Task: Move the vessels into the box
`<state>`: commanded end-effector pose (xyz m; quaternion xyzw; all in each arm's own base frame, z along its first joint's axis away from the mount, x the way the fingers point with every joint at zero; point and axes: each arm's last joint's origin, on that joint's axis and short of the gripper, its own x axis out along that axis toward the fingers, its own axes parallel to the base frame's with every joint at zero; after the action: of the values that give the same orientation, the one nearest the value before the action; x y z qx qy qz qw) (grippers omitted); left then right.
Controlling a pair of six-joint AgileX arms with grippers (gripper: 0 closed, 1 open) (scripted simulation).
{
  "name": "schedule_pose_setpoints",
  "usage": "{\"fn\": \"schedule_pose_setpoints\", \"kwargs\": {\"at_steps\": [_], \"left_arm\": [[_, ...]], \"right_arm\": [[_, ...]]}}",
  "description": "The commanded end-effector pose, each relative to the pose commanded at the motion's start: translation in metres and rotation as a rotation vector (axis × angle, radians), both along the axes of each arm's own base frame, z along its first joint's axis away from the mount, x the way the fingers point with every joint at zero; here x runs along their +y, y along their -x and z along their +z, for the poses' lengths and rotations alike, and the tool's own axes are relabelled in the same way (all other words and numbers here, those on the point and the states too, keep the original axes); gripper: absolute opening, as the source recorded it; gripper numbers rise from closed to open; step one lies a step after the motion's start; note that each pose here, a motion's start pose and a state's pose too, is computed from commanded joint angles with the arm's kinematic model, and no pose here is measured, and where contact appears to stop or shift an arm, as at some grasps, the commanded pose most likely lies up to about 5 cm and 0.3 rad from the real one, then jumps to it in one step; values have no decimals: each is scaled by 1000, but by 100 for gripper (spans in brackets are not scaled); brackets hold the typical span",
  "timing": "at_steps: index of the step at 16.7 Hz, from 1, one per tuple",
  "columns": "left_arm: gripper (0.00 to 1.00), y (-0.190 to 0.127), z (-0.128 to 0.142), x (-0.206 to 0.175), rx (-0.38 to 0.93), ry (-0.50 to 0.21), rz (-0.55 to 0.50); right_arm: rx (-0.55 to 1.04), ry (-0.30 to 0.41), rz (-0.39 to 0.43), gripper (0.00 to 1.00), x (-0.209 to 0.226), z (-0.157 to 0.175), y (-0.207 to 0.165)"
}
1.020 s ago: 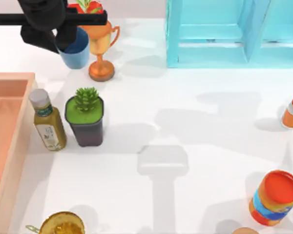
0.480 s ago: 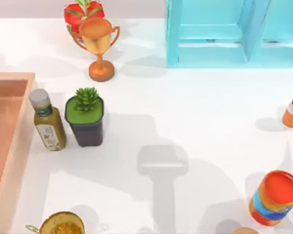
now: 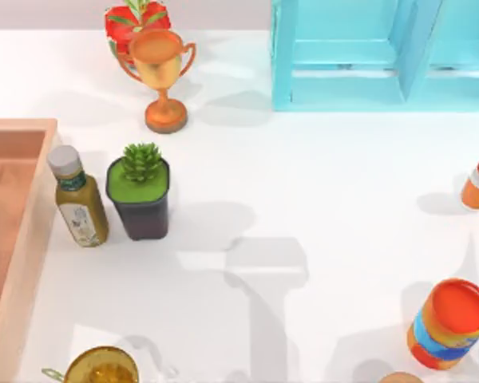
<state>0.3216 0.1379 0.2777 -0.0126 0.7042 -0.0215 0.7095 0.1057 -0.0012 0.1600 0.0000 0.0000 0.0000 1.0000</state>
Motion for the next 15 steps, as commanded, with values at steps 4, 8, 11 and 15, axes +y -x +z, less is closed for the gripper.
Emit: {"fn": "schedule_pose_setpoints", "kwargs": {"at_steps": [4,8,11,15], "left_arm": [[0,-2,-8,-3,-9,-8,-4],[0,-1,-48,-7,-1,-2,0],[0,0,-64,-11,0,0,-1],[0,0,-64,-11,0,0,0]], "right_arm": [[0,0,0,100,0,0,0],[0,0,0,100,0,0,0],[0,0,0,100,0,0,0],[0,0,0,100,0,0,0]]}}
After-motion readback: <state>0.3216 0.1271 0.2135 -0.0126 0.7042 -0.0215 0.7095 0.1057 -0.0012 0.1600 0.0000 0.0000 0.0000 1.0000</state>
